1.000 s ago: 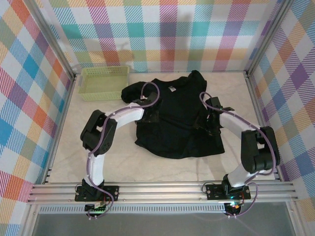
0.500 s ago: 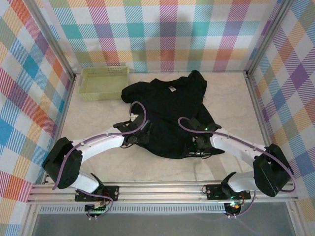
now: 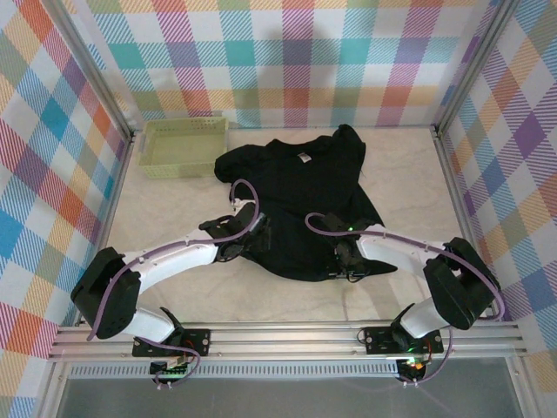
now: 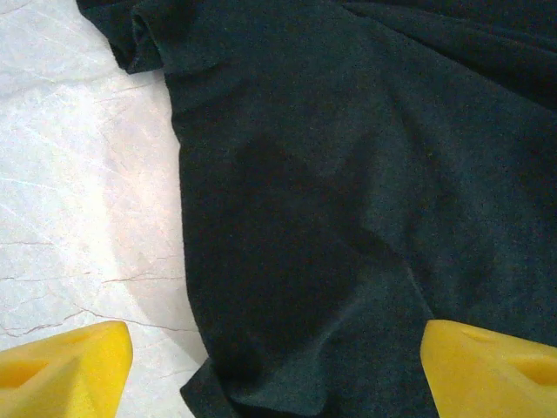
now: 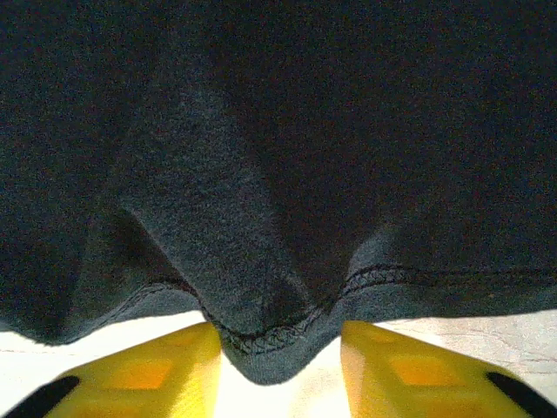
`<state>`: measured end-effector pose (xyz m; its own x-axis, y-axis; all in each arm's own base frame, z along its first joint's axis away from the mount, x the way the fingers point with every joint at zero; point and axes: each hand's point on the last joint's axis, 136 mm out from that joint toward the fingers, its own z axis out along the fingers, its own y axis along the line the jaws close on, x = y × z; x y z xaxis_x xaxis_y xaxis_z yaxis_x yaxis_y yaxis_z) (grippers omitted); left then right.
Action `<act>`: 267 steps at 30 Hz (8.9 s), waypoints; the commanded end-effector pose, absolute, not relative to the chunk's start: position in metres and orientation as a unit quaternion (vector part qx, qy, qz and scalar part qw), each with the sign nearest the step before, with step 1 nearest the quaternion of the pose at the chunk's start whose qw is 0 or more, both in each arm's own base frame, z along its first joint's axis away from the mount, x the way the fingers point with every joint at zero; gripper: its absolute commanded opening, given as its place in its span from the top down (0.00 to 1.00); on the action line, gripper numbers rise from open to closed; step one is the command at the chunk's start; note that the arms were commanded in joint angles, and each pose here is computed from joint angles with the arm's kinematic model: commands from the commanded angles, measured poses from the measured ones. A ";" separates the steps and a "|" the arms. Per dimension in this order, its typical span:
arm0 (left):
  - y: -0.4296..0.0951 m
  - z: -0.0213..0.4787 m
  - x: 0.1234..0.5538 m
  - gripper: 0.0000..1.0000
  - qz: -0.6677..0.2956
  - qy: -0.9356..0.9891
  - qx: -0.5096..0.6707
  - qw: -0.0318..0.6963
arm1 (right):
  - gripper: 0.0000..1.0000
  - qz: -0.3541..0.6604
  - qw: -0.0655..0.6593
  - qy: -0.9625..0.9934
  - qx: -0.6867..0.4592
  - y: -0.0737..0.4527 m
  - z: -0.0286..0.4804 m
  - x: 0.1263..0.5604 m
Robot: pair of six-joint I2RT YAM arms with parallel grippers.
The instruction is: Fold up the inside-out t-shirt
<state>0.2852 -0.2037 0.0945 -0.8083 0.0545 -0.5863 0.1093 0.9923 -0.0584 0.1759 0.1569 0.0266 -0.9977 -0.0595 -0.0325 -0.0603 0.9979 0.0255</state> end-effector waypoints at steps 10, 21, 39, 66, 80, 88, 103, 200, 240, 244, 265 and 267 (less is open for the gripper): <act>-0.223 0.113 0.279 0.12 -0.051 0.931 0.101 0.347 | 0.92 -0.003 0.046 0.998 -0.035 0.151 0.051 0.182; -0.290 0.138 0.252 0.02 -0.106 0.883 0.228 0.396 | 0.92 0.018 0.113 0.993 -0.036 0.149 0.101 0.196; -0.373 0.121 0.254 0.04 -0.073 0.850 0.322 0.410 | 0.93 0.098 0.194 0.976 -0.001 0.148 0.166 0.224; -0.388 0.209 0.316 1.00 -0.125 0.854 0.248 0.440 | 0.15 0.351 0.329 0.872 -0.086 0.199 0.175 0.200; -0.381 0.228 0.321 1.00 -0.134 0.854 0.247 0.438 | 0.15 0.314 0.433 0.831 -0.152 0.229 0.114 0.204; -0.385 0.242 0.318 1.00 -0.151 0.849 0.251 0.441 | 0.14 0.289 0.436 0.835 -0.171 0.251 0.094 0.223; -0.382 0.280 0.303 1.00 -0.196 0.841 0.247 0.439 | 0.13 0.180 0.459 0.867 -0.080 0.227 0.061 0.288; -0.366 0.474 0.306 1.00 -0.256 0.788 0.128 0.545 | 0.53 0.041 0.152 0.981 0.115 0.232 0.008 0.510; -0.199 0.114 0.507 0.98 0.088 0.969 -0.055 0.224 | 1.00 0.323 0.381 0.862 -0.091 0.245 0.202 0.323; -0.193 0.090 0.497 0.98 0.117 0.971 -0.050 0.202 | 1.00 0.312 0.406 0.854 -0.093 0.232 0.234 0.313; -0.227 0.139 0.414 0.50 -0.017 0.958 -0.035 0.283 | 1.00 0.288 0.421 0.859 -0.051 0.206 0.218 0.318; -0.232 0.146 0.399 0.46 -0.050 0.955 -0.039 0.290 | 1.00 0.291 0.412 0.862 -0.049 0.208 0.212 0.319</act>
